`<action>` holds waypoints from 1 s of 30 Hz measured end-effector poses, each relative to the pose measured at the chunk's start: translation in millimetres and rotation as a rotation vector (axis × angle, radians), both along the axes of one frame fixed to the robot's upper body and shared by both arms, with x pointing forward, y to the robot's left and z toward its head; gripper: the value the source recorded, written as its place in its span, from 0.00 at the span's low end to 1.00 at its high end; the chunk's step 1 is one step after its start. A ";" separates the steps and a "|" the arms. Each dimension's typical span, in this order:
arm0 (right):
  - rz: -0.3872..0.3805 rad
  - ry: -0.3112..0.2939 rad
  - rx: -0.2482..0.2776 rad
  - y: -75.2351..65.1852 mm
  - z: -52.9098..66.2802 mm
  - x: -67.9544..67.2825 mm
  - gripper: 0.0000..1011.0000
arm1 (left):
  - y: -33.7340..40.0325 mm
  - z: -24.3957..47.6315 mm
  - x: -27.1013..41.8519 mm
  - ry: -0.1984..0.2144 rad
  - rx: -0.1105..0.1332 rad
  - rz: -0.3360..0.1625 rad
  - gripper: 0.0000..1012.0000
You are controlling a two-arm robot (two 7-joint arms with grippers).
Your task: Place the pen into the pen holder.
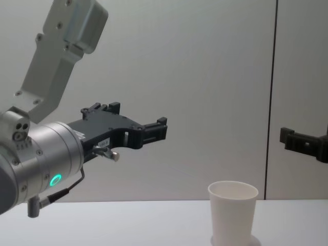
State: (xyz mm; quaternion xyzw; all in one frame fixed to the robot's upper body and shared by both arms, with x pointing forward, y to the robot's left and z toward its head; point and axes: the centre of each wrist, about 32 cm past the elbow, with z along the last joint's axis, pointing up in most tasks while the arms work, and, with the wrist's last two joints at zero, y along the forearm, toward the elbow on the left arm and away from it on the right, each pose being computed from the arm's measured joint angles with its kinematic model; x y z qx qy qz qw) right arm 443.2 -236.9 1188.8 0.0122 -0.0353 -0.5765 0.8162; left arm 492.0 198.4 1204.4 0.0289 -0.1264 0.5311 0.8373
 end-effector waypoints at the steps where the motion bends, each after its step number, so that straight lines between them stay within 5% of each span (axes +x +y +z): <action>1: 0.000 0.000 0.000 0.1 0.0 -0.1 0.99 | 0.0 0.0 0.0 0.000 0.000 0.000 0.99; 13: -0.024 0.000 -0.016 6.3 1.5 -6.2 0.99 | 0.0 0.0 0.0 0.000 0.000 0.000 0.99; 30: -0.099 0.103 -0.073 6.6 8.6 -5.3 0.99 | 0.0 0.0 0.0 0.000 0.000 0.000 0.99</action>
